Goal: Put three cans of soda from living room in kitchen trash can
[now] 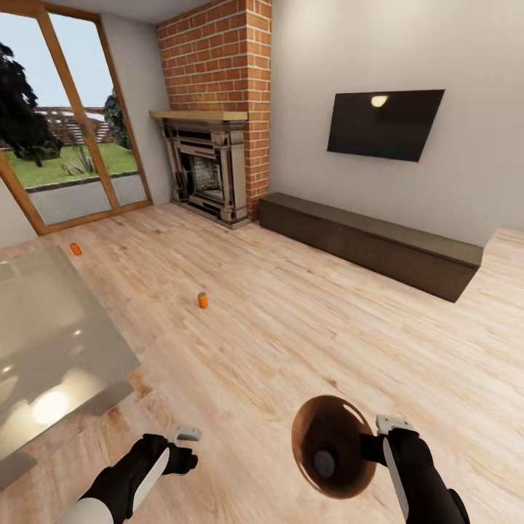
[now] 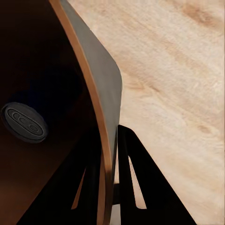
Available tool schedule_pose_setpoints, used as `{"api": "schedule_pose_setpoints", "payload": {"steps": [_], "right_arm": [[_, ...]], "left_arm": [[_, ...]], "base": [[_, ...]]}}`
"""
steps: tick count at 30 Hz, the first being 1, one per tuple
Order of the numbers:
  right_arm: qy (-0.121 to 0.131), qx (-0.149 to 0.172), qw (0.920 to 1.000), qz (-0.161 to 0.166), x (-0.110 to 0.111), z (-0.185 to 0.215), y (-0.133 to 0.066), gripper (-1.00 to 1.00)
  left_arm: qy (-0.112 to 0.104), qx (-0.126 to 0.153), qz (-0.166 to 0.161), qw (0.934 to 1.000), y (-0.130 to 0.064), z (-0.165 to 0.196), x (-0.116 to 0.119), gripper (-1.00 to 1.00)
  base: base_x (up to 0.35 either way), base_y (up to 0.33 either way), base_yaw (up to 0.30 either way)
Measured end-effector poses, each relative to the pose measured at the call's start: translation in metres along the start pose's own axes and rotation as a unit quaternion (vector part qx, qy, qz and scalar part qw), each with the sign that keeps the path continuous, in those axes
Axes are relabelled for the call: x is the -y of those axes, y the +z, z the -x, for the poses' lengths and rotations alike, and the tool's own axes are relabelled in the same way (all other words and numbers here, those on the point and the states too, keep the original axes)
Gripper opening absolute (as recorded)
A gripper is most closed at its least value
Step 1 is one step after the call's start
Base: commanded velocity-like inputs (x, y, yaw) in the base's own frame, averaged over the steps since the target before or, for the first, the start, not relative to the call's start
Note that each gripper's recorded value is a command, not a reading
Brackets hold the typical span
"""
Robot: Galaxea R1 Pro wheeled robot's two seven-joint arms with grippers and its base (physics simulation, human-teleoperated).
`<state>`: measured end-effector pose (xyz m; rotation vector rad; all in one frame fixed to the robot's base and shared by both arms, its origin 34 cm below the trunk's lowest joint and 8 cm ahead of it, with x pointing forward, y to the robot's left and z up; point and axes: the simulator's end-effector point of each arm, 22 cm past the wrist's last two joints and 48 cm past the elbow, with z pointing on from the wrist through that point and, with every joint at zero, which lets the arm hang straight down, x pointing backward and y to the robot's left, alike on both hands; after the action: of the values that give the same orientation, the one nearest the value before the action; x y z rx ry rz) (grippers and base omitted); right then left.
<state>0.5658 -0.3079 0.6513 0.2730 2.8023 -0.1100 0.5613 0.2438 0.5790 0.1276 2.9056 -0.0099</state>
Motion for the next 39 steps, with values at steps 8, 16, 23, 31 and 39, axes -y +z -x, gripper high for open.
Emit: {"api": "schedule_pose_setpoints", "payload": {"steps": [8, 16, 23, 31, 39], "right_arm": [[-0.002, 0.000, 1.0000, -0.002, 0.0007, -0.0001, 0.0000, -1.00], [-0.002, 0.000, 1.0000, -0.003, 0.0020, 0.0000, 0.0000, -1.00], [-0.002, 0.000, 1.0000, -0.005, 0.0029, 0.0000, 0.0000, -1.00], [-0.005, -0.001, 1.0000, -0.006, 0.0028, -0.0004, 0.0000, -1.00], [-0.005, -0.002, 1.0000, -0.007, 0.0031, -0.0011, 0.0006, -1.00]], "left_arm": [[-0.001, -0.006, 0.001, 1.0000, 0.0026, -0.0064, -0.0012, 1.00], [-0.001, -0.007, 0.002, 1.0000, 0.0029, -0.0072, -0.0013, 1.00], [-0.001, -0.006, 0.002, 1.0000, 0.0029, -0.0070, -0.0013, 1.00], [-0.001, -0.006, 0.002, 1.0000, 0.0029, -0.0068, -0.0013, 1.00], [-0.002, -0.007, 0.002, 1.0000, 0.0035, -0.0074, -0.0012, 1.00]], "base": [[0.277, -0.210, -0.001], [0.257, -0.255, 0.000], [0.207, -0.285, 0.000], [0.160, -0.307, 0.043], [0.147, -0.312, 0.194]]}}
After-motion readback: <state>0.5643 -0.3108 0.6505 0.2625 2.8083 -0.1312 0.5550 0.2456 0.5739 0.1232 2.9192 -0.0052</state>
